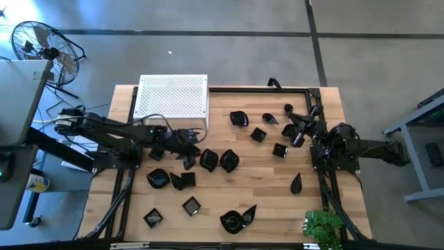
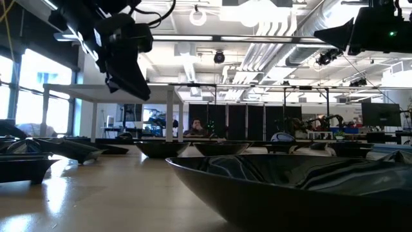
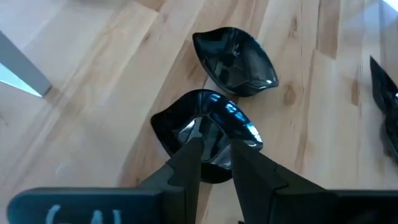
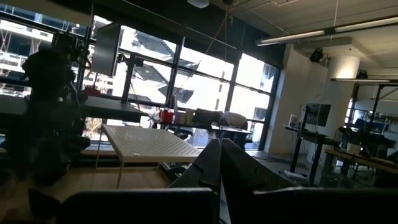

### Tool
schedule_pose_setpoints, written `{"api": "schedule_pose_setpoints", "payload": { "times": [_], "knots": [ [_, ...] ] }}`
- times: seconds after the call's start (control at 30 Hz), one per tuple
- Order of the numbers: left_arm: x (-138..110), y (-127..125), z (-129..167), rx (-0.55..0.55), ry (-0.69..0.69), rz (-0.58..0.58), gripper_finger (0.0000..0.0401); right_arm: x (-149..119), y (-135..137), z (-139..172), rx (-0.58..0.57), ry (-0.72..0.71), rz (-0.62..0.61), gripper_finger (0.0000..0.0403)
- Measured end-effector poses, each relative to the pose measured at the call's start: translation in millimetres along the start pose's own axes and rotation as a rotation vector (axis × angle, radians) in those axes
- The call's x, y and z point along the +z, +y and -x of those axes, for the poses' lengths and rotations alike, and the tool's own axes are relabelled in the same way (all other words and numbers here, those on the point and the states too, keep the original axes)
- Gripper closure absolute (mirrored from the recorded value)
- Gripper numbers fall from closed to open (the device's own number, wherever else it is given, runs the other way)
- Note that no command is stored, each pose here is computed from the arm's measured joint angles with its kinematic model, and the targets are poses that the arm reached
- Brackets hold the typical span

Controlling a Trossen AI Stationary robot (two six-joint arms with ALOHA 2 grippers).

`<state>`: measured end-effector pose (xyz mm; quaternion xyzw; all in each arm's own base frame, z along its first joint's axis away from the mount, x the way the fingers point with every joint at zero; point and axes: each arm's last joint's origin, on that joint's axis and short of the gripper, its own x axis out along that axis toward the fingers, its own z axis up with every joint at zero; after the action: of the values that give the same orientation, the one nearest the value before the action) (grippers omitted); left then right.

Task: Pick & Place Mini shaped plates
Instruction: Put the black leaf shaped plate on the shelf

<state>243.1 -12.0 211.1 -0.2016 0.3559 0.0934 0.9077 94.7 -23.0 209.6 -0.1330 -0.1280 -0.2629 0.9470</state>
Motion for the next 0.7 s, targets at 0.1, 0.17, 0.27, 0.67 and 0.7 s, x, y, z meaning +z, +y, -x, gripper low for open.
{"api": "schedule_pose_setpoints", "payload": {
  "times": [0.1, 0.17, 0.27, 0.67, 0.7],
  "knots": [
    [-4, -6, -3, 0.025, 0.0, 0.04, 0.0301, 0, 0, 0, 0.001, -0.001, 0.0, 0.0403],
    [-7, -9, -3, 0.048, -0.008, 0.079, 0.0296, 0, 0, 0, 0.003, -0.001, 0.002, 0.0403],
    [-9, -13, -4, 0.052, -0.015, 0.143, 0.0293, 1, 0, 0, 0.003, -0.003, 0.002, 0.0403],
    [-10, -18, -23, 0.096, -0.094, 0.269, 0.0292, 1, 0, 0, 0.003, -0.003, 0.001, 0.0402],
    [-10, -18, -27, 0.096, -0.099, 0.278, 0.0292, 1, 0, 0, 0.004, -0.004, 0.001, 0.0402]
  ]
}}
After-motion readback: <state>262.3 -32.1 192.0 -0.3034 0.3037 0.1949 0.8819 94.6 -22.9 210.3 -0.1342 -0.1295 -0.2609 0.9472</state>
